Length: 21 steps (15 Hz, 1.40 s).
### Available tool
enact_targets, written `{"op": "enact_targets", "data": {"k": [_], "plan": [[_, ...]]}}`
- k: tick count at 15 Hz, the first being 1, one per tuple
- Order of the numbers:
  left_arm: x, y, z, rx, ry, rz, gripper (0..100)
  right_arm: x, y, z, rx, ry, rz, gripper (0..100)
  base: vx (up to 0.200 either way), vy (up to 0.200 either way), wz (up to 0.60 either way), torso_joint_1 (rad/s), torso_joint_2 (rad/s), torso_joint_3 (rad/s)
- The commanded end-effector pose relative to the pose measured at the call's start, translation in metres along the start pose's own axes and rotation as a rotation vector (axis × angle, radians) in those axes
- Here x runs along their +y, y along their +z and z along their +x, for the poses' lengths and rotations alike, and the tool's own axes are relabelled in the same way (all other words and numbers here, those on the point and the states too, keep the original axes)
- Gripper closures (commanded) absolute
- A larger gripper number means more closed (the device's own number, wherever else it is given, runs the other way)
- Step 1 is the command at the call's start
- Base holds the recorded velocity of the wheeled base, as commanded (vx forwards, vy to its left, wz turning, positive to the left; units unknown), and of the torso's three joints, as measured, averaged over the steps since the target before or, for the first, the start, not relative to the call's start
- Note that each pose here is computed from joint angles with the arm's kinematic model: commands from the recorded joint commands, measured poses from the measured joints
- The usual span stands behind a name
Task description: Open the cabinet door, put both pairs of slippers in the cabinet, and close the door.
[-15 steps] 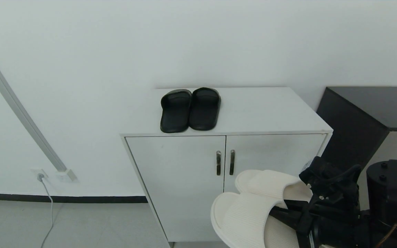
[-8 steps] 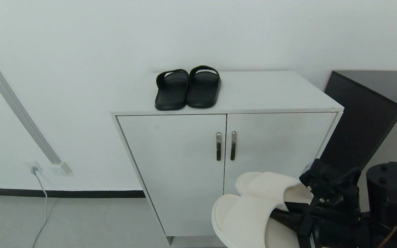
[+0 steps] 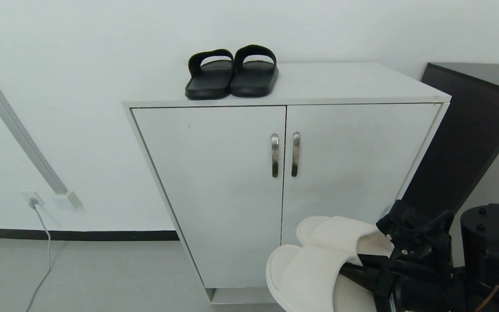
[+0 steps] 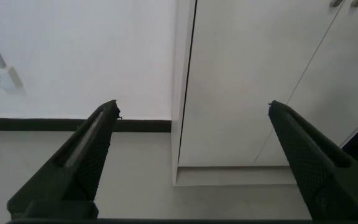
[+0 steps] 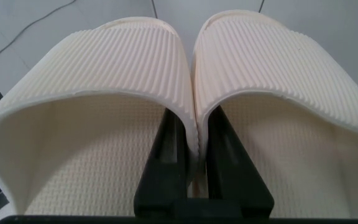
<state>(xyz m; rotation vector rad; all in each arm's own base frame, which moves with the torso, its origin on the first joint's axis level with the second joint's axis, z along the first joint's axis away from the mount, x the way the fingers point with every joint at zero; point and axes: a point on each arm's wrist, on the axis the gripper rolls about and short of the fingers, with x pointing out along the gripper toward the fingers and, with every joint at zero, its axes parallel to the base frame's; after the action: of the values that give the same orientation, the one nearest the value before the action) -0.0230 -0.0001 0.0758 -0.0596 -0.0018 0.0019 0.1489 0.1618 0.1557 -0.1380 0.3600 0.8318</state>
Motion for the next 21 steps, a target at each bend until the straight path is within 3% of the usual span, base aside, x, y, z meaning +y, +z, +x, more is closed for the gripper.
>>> {"op": "enact_targets", "data": {"k": [1,8,14,15,16,19,21], "plan": [[0.000,0.000,0.000,0.000,0.000,0.000,0,0.000,0.000,0.000,-0.003,0.001,0.000,100,0.000,0.000,0.00,-0.090,0.46,0.354],[0.000,0.000,0.000,0.000,0.000,0.001,0,0.000,-0.002,-0.001,0.007,0.001,0.000,100,0.000,0.000,0.00,-0.039,0.40,0.357],[0.000,0.006,0.002,0.015,-0.021,0.001,0,0.000,-0.001,-0.003,-0.003,-0.001,0.000,100,0.000,0.000,0.00,-0.001,0.03,0.028],[-0.002,0.029,0.001,-0.005,-0.062,-0.012,0,0.000,0.000,-0.004,-0.006,-0.004,0.000,100,0.000,0.000,0.00,0.000,0.00,0.000],[-0.005,0.053,0.005,0.006,-0.106,-0.046,0,0.000,0.000,-0.005,-0.009,-0.002,-0.001,100,0.000,0.000,0.00,0.000,0.00,0.000],[-0.012,0.095,0.044,0.168,-0.295,-0.070,0,0.000,-0.001,-0.005,-0.006,-0.001,-0.002,100,0.000,0.000,0.00,0.000,0.00,0.000],[-0.016,0.113,0.077,0.216,-0.407,-0.086,0,0.000,-0.005,-0.006,0.008,0.002,-0.034,100,0.000,0.000,0.00,0.000,0.00,0.000]]}}
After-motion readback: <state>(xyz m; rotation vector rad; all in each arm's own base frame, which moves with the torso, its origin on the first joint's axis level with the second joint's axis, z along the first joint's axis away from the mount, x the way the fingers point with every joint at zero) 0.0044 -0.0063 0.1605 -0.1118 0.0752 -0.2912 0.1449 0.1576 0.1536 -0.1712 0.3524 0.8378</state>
